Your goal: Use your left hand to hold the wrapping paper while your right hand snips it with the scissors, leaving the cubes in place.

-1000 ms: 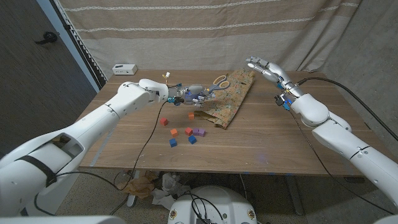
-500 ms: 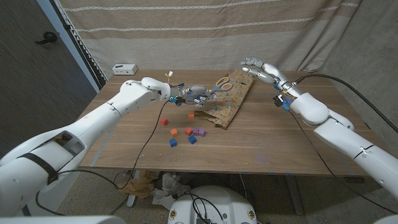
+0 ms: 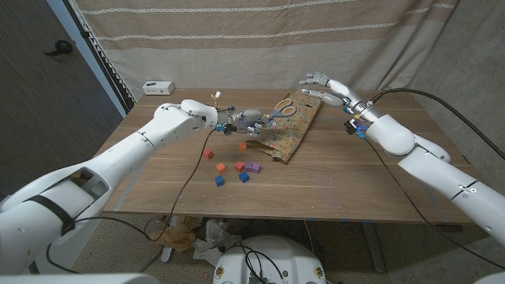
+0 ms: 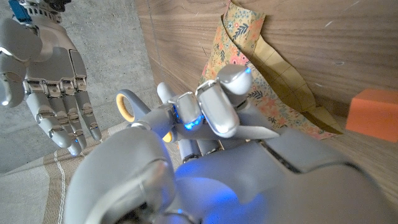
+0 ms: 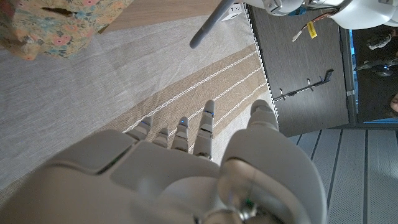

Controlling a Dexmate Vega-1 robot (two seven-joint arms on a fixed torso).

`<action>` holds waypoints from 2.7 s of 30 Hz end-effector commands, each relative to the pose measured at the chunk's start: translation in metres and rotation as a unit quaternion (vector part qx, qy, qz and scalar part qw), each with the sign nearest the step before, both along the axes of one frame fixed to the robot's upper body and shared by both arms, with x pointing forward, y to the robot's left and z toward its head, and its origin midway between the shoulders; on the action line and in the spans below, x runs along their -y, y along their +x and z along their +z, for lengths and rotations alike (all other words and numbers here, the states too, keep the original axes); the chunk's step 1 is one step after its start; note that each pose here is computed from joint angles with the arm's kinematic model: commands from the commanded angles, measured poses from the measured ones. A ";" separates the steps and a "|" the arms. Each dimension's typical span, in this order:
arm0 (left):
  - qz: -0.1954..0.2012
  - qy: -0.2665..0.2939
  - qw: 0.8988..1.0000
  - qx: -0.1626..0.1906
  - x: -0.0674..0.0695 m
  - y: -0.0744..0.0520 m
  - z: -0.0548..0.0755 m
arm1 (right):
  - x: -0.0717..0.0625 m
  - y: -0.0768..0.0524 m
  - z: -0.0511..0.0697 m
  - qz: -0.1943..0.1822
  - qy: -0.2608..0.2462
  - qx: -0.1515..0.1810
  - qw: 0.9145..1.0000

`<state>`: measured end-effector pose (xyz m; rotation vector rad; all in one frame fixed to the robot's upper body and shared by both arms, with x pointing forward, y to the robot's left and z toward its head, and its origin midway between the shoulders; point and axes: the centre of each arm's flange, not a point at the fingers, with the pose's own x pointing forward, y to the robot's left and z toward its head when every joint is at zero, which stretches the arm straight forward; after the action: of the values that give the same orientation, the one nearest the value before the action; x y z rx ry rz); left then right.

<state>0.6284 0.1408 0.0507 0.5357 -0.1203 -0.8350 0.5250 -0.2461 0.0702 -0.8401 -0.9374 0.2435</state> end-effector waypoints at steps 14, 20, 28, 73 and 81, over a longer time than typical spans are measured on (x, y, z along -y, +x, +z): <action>-0.003 0.022 0.999 0.028 0.007 -0.001 0.002 | -0.019 -0.016 0.007 -0.043 -0.071 0.048 0.995; -0.005 0.022 0.999 0.031 0.007 -0.002 0.002 | -0.025 -0.017 0.007 -0.052 -0.090 0.057 0.993; -0.005 0.020 0.999 0.036 0.006 -0.004 0.002 | -0.033 -0.017 0.008 -0.062 -0.109 0.067 0.990; -0.015 0.043 0.998 0.049 0.016 -0.002 0.005 | -0.061 -0.023 0.018 -0.138 -0.235 0.123 0.954; -0.014 0.043 0.998 0.046 0.015 -0.002 0.003 | -0.064 -0.025 0.017 -0.152 -0.256 0.137 0.945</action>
<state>0.6263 0.1258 0.0570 0.6577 -0.1858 -0.8450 0.5031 -0.1864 0.0874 -1.4363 -0.9941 0.1248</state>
